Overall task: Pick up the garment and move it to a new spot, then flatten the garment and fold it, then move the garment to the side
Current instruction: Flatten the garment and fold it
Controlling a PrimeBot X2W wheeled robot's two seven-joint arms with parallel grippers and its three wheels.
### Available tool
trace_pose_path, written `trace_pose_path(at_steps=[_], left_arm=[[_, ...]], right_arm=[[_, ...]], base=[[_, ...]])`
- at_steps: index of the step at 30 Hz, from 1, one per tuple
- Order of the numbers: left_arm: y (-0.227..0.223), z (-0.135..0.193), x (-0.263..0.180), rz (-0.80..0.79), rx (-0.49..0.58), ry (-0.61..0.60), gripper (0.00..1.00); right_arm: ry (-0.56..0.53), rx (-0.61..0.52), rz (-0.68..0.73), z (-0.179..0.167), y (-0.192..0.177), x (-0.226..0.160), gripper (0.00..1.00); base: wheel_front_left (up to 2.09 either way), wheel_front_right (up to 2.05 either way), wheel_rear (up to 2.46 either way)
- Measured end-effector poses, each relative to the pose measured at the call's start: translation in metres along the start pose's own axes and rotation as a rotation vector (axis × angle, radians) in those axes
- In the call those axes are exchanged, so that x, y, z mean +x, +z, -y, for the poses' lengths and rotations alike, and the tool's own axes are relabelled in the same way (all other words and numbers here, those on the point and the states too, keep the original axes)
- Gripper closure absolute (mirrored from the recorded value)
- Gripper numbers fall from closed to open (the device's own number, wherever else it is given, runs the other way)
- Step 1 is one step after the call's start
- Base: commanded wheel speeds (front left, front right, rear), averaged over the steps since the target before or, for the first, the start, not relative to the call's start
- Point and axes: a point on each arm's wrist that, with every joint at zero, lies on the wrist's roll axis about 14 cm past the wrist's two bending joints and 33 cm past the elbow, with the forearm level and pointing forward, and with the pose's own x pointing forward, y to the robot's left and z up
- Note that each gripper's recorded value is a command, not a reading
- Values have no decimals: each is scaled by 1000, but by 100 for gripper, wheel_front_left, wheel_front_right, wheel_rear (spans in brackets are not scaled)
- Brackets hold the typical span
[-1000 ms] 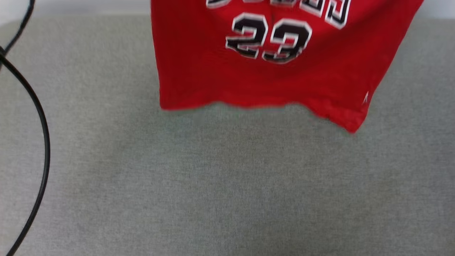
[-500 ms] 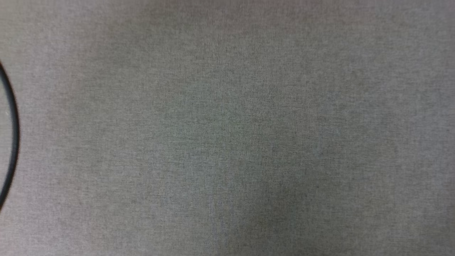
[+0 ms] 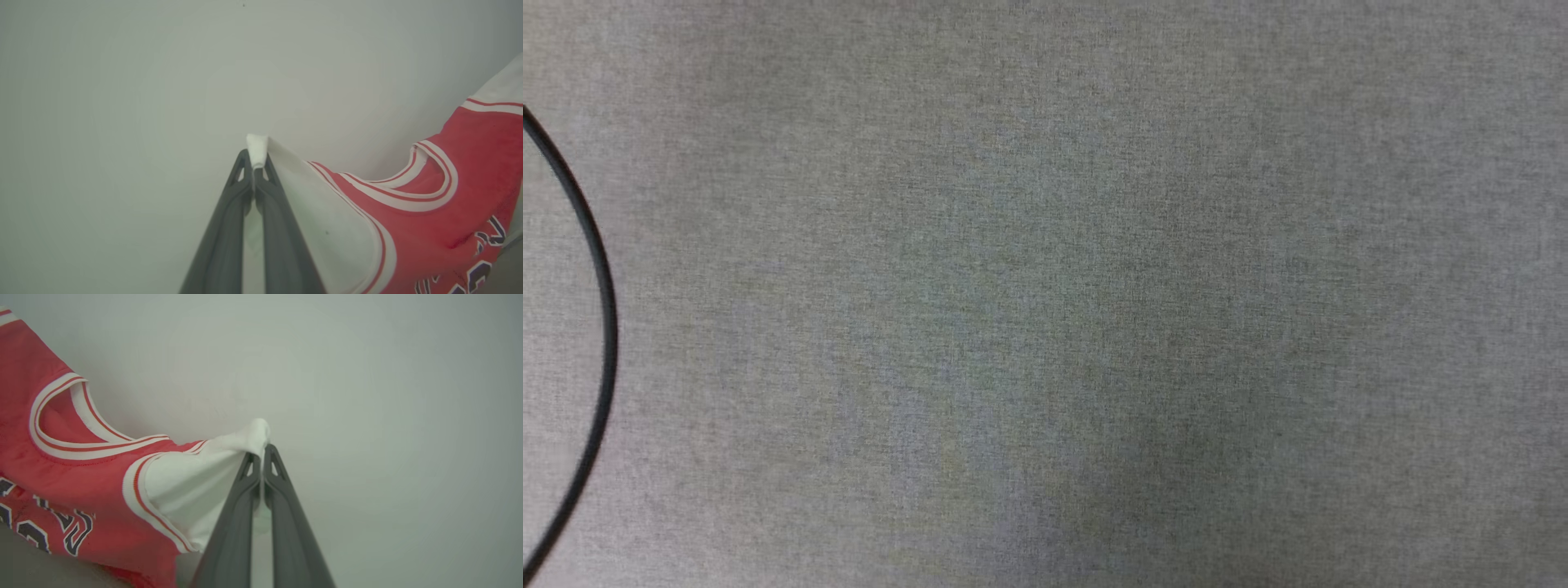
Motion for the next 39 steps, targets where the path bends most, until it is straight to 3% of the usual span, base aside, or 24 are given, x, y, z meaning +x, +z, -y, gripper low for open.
trace_pose_path(at_steps=[10, 20, 32, 39], left_arm=[[-67, 25, -60, -155, -90, -6, 100], [-101, 57, -155, -313, -233, 41, 100], [-104, 91, -287, -496, -373, 136, 100], [-101, 103, -347, -583, -406, 185, 100]], right_arm=[[127, 79, -110, -52, -63, -46, 100], [228, 164, -279, -97, -118, -139, 100], [266, 285, -444, -141, -139, -261, 100], [209, 356, -522, -148, -147, -323, 100]], base=[[0, 0, 0], [0, 0, 0], [0, 0, 0], [0, 0, 0]])
